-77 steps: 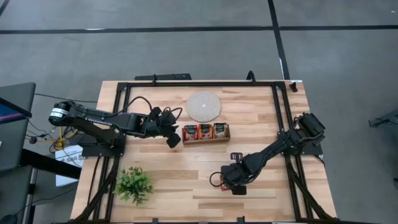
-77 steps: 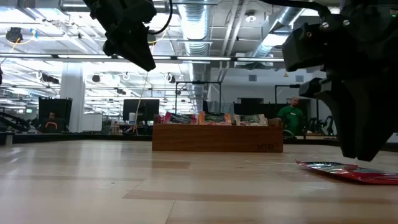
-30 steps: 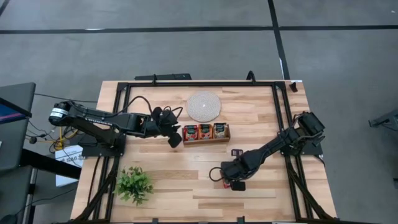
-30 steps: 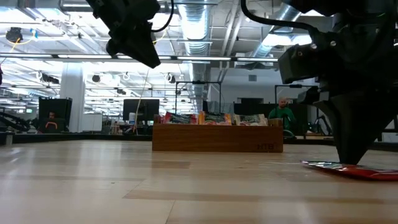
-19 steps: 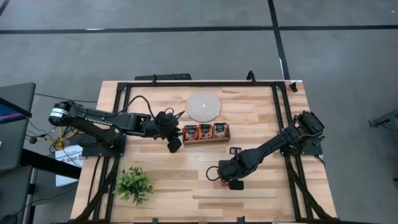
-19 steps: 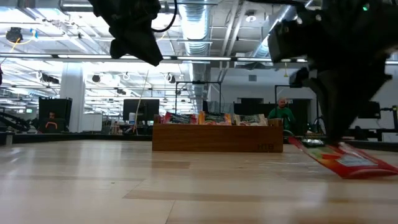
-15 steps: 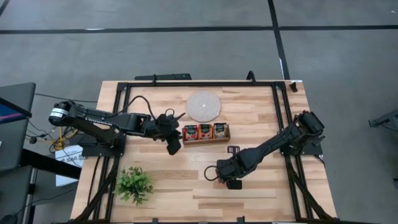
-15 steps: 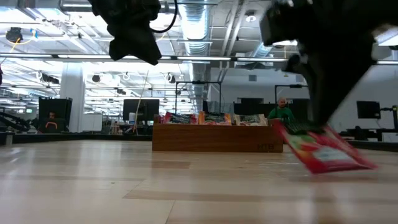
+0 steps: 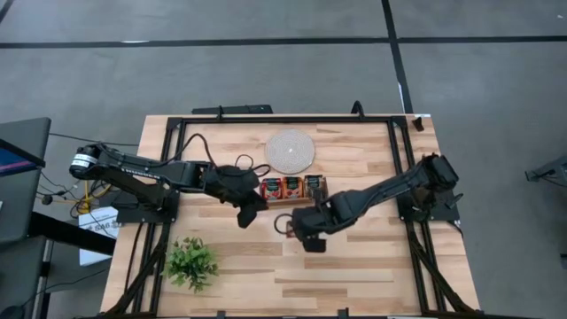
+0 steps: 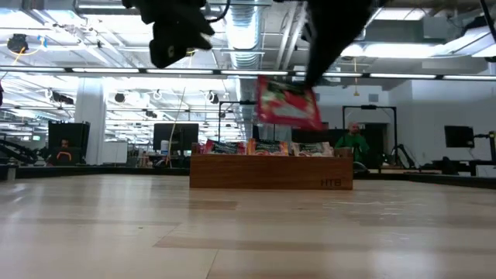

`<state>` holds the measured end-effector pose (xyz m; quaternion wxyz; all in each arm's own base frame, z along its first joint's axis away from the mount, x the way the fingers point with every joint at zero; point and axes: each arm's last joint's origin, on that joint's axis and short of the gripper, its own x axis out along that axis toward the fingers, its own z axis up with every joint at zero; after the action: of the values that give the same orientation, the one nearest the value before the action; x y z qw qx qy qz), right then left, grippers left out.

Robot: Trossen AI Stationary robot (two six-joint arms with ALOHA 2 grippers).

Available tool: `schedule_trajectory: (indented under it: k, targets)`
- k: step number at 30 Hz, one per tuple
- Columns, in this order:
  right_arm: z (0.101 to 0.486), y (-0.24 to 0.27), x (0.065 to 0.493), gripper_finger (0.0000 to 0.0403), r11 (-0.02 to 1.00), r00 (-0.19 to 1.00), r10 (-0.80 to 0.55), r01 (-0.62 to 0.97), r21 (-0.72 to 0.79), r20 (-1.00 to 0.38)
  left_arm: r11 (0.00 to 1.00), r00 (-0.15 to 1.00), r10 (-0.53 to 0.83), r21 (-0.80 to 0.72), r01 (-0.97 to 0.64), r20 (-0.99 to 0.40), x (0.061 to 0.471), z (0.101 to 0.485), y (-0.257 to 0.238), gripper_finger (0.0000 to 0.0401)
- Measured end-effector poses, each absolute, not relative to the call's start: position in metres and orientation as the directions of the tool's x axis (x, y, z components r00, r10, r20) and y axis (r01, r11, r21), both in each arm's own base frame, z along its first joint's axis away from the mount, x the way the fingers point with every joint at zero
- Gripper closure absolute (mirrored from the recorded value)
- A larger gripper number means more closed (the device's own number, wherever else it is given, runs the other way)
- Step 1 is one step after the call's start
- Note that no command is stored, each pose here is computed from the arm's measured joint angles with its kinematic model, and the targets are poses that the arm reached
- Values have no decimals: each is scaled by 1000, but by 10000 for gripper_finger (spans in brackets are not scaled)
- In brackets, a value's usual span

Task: Pick & Place Tea
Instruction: Put the red tea bag into the left section of the wooden organizer

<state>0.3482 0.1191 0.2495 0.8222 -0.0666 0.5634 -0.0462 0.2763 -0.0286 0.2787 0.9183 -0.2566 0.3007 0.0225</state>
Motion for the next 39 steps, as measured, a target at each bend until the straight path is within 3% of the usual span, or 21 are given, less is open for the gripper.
schedule_trajectory:
  k: [7, 15, 32, 39]
  targets:
    - [268, 100, 361, 403, 978, 418, -196, 19, -208, -887, 890, 845, -145, -441, -116, -515, 281, 282, -30, 311]
    - [285, 88, 372, 403, 975, 488, -198, 12, -220, -850, 895, 811, -138, -422, -144, -569, 296, 260, -32, 311]
    - [285, 84, 374, 403, 973, 494, -201, -1, -232, -846, 904, 850, -105, -406, -134, -516, 305, 260, -32, 313]
    - [285, 82, 374, 403, 973, 495, -203, 4, -231, -845, 906, 844, -84, -393, -157, -530, 304, 259, -31, 375]
